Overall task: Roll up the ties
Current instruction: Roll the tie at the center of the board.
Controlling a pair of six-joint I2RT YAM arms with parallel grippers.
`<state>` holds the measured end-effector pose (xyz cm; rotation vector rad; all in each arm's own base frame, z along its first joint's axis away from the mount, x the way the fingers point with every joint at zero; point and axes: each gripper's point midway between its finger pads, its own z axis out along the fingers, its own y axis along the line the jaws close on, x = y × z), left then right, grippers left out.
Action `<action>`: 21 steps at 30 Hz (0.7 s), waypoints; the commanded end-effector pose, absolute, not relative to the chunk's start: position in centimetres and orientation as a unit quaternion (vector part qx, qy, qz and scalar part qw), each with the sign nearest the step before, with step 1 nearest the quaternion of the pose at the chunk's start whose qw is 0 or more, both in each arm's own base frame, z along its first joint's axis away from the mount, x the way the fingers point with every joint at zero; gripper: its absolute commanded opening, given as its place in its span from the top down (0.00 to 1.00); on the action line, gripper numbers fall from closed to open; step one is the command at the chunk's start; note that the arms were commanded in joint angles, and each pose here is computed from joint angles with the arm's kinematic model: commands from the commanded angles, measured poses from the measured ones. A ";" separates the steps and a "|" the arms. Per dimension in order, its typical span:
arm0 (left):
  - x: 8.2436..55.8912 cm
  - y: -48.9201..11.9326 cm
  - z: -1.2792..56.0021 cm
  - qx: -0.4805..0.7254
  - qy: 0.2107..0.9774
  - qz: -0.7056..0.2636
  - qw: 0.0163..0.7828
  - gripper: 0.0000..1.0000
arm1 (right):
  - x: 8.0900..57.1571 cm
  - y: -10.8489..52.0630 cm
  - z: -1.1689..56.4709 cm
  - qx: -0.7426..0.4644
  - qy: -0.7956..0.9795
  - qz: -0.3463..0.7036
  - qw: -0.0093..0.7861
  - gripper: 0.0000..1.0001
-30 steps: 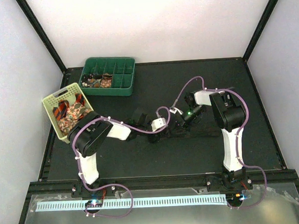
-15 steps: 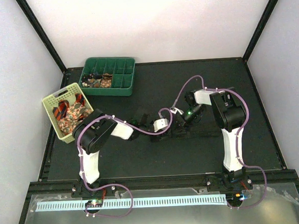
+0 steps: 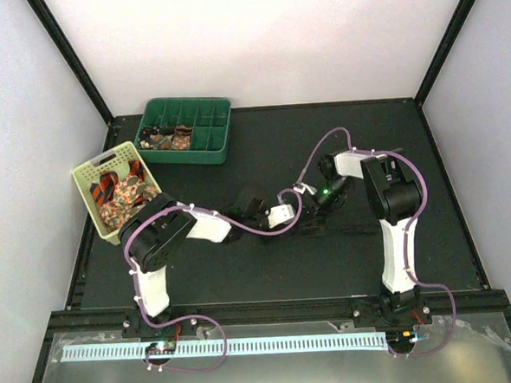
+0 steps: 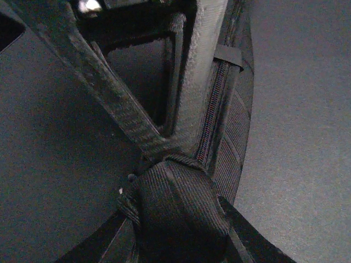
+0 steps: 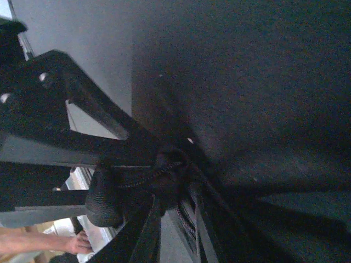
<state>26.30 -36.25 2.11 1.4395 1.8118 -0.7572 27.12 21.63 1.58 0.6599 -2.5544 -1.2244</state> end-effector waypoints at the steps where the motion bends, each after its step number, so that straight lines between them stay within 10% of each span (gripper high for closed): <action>1: 26.8 -34.1 0.4 0.543 0.751 -0.209 0.312 0.75 | 28.5 19.0 0.6 0.222 -0.900 -0.361 0.103 0.79; 13: 26.3 -31.6 -0.3 0.547 0.788 -0.127 0.253 0.76 | 28.1 22.2 5.8 0.118 -0.860 -0.483 0.114 0.55; 21: 26.1 -32.1 -1.0 0.553 0.792 -0.100 0.237 0.75 | 27.3 24.2 5.1 0.128 -0.855 -0.486 0.130 0.60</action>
